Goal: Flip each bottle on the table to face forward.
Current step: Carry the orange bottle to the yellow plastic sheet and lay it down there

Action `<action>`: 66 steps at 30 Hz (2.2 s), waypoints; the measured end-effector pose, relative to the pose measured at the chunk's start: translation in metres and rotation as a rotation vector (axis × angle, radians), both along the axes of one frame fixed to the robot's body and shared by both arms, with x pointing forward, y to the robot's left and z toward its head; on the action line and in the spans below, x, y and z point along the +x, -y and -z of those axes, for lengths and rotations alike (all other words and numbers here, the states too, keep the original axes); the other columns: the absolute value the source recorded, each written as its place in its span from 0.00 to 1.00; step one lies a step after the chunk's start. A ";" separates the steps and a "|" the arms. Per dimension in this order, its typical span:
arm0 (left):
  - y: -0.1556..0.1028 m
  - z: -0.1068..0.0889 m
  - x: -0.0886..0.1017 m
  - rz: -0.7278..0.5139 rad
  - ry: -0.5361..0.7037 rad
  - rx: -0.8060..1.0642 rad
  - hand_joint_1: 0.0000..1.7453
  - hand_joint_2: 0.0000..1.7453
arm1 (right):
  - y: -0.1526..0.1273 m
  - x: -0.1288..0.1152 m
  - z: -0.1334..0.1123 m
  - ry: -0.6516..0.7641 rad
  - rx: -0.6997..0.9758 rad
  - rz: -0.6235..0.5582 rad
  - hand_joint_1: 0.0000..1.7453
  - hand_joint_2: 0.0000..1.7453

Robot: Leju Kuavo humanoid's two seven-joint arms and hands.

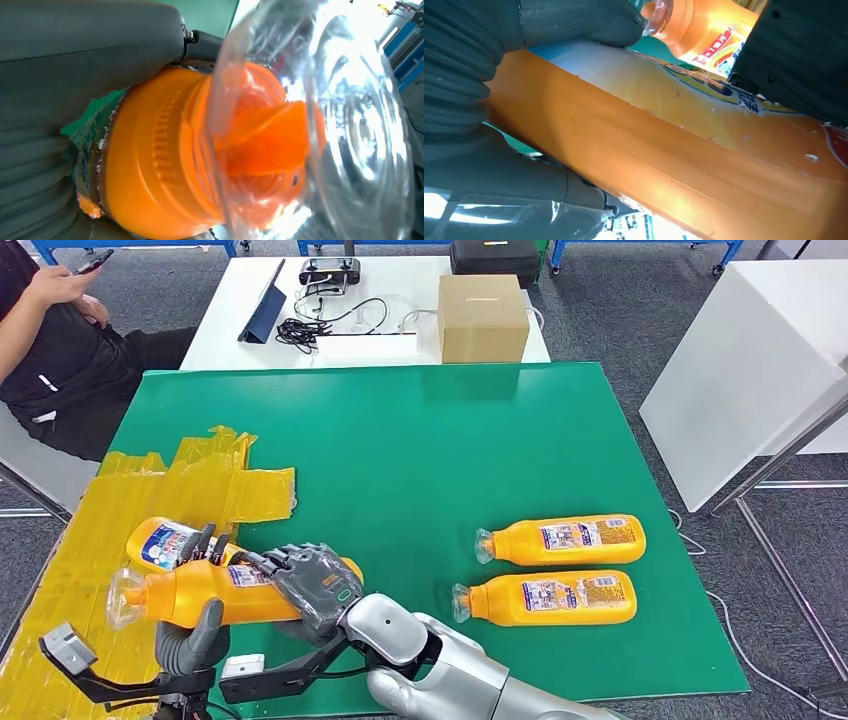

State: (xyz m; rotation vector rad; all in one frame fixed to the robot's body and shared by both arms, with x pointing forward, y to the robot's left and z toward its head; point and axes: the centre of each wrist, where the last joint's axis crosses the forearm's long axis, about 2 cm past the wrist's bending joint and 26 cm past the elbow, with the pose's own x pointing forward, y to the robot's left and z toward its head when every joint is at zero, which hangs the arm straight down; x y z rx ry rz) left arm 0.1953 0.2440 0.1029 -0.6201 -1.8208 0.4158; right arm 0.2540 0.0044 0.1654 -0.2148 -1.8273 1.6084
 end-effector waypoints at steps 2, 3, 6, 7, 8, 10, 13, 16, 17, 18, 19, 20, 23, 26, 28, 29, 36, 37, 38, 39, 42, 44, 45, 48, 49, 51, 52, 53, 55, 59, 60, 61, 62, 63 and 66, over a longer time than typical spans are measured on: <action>-0.001 0.001 -0.001 -0.003 0.001 0.003 1.00 1.00 | -0.001 0.000 0.000 0.000 -0.005 -0.003 1.00 1.00; -0.001 0.001 -0.001 -0.004 0.002 0.004 1.00 1.00 | -0.001 0.000 0.000 0.000 -0.007 -0.004 1.00 1.00; -0.003 0.001 -0.001 -0.005 0.005 0.006 1.00 1.00 | -0.001 0.001 0.000 -0.004 -0.011 -0.005 1.00 1.00; -0.003 0.001 -0.001 -0.006 0.006 0.006 1.00 1.00 | -0.001 0.001 0.000 -0.006 -0.012 -0.005 1.00 1.00; -0.004 0.001 -0.001 -0.007 0.006 0.006 1.00 1.00 | -0.001 0.001 0.000 -0.007 -0.013 -0.005 1.00 1.00; -0.004 0.001 -0.001 -0.009 0.007 0.006 1.00 1.00 | -0.001 0.001 0.000 -0.009 -0.015 -0.005 1.00 1.00; -0.005 0.001 -0.001 -0.010 0.009 0.007 1.00 1.00 | -0.001 0.001 0.000 -0.011 -0.017 -0.005 1.00 1.00; -0.006 0.001 -0.001 -0.010 0.009 0.007 1.00 1.00 | -0.001 0.001 0.000 -0.012 -0.017 -0.006 1.00 1.00; -0.006 0.001 -0.001 -0.010 0.009 0.007 1.00 1.00 | -0.001 0.001 0.000 -0.012 -0.018 -0.006 1.00 1.00; -0.006 0.001 -0.001 -0.010 0.009 0.007 1.00 1.00 | -0.001 0.001 0.000 -0.012 -0.018 -0.006 1.00 1.00; -0.006 0.002 -0.001 -0.010 0.009 0.007 1.00 1.00 | -0.001 0.001 0.000 -0.012 -0.018 -0.006 1.00 1.00; -0.006 0.002 -0.001 -0.010 0.009 0.007 1.00 1.00 | -0.001 0.001 0.000 -0.012 -0.018 -0.006 1.00 1.00; -0.006 0.002 -0.001 -0.010 0.009 0.007 1.00 1.00 | -0.001 0.001 0.000 -0.013 -0.020 -0.006 0.88 1.00; -0.006 0.002 -0.001 -0.012 0.008 0.007 1.00 1.00 | -0.001 0.002 -0.001 -0.017 -0.028 -0.004 0.13 0.75; -0.007 0.002 -0.001 -0.016 0.007 0.009 1.00 1.00 | -0.001 0.002 -0.001 -0.016 -0.031 0.001 0.00 0.25; -0.007 0.001 0.000 -0.019 0.007 0.011 1.00 1.00 | -0.001 0.002 0.000 -0.013 -0.027 0.007 0.00 0.00; -0.008 -0.003 0.003 -0.083 0.016 0.068 1.00 1.00 | 0.017 -0.004 0.011 0.005 0.110 0.095 0.00 0.00; -0.009 -0.005 0.003 -0.097 0.022 0.084 1.00 1.00 | 0.021 -0.004 0.012 0.009 0.129 0.113 0.00 0.00; -0.010 -0.007 0.004 -0.108 0.029 0.096 1.00 1.00 | 0.026 -0.004 0.013 0.011 0.142 0.127 0.00 0.00; -0.010 -0.008 0.004 -0.116 0.035 0.104 1.00 1.00 | 0.029 -0.004 0.015 0.010 0.151 0.139 0.00 0.00; -0.011 -0.012 0.005 -0.127 0.049 0.112 1.00 1.00 | 0.037 -0.004 0.017 0.004 0.163 0.159 0.00 0.00; -0.012 -0.014 0.005 -0.130 0.056 0.112 1.00 1.00 | 0.040 -0.004 0.018 0.001 0.168 0.168 0.00 0.00; -0.012 -0.015 0.005 -0.131 0.058 0.112 1.00 1.00 | 0.041 -0.004 0.018 -0.001 0.170 0.171 0.00 0.00; -0.013 -0.016 0.006 -0.134 0.061 0.113 1.00 1.00 | 0.044 -0.004 0.019 -0.003 0.173 0.179 0.00 0.00; -0.013 -0.016 0.006 -0.135 0.063 0.113 1.00 1.00 | 0.045 -0.004 0.019 -0.003 0.174 0.180 0.00 0.00; -0.013 -0.017 0.006 -0.136 0.066 0.113 1.00 1.00 | 0.046 -0.005 0.019 -0.004 0.175 0.182 0.00 0.00; -0.013 -0.017 0.006 -0.137 0.067 0.113 1.00 1.00 | 0.046 -0.005 0.019 -0.004 0.176 0.183 0.00 0.00; -0.014 -0.017 0.006 -0.137 0.067 0.113 1.00 1.00 | 0.046 -0.005 0.019 -0.004 0.176 0.183 0.00 0.00; -0.014 -0.017 0.006 -0.144 0.068 0.119 1.00 1.00 | 0.046 -0.005 0.019 -0.002 0.178 0.185 0.00 0.00; -0.017 -0.022 0.009 -0.214 0.093 0.215 1.00 1.00 | 0.051 -0.007 0.021 0.024 0.215 0.216 0.00 0.00; -0.019 -0.025 0.010 -0.242 0.104 0.256 1.00 1.00 | 0.053 -0.007 0.022 0.033 0.230 0.229 0.00 0.00; -0.022 -0.028 0.011 -0.270 0.118 0.299 1.00 1.00 | 0.056 -0.008 0.023 0.041 0.246 0.242 0.00 0.00; -0.024 -0.032 0.012 -0.303 0.134 0.347 1.00 1.00 | 0.059 -0.010 0.024 0.049 0.263 0.255 0.00 0.00; -0.027 -0.036 0.014 -0.340 0.151 0.398 1.00 1.00 | 0.063 -0.011 0.025 0.057 0.281 0.269 0.00 0.00; -0.036 -0.050 0.017 -0.470 0.217 0.563 1.00 1.00 | 0.075 -0.015 0.027 0.075 0.325 0.314 0.00 0.00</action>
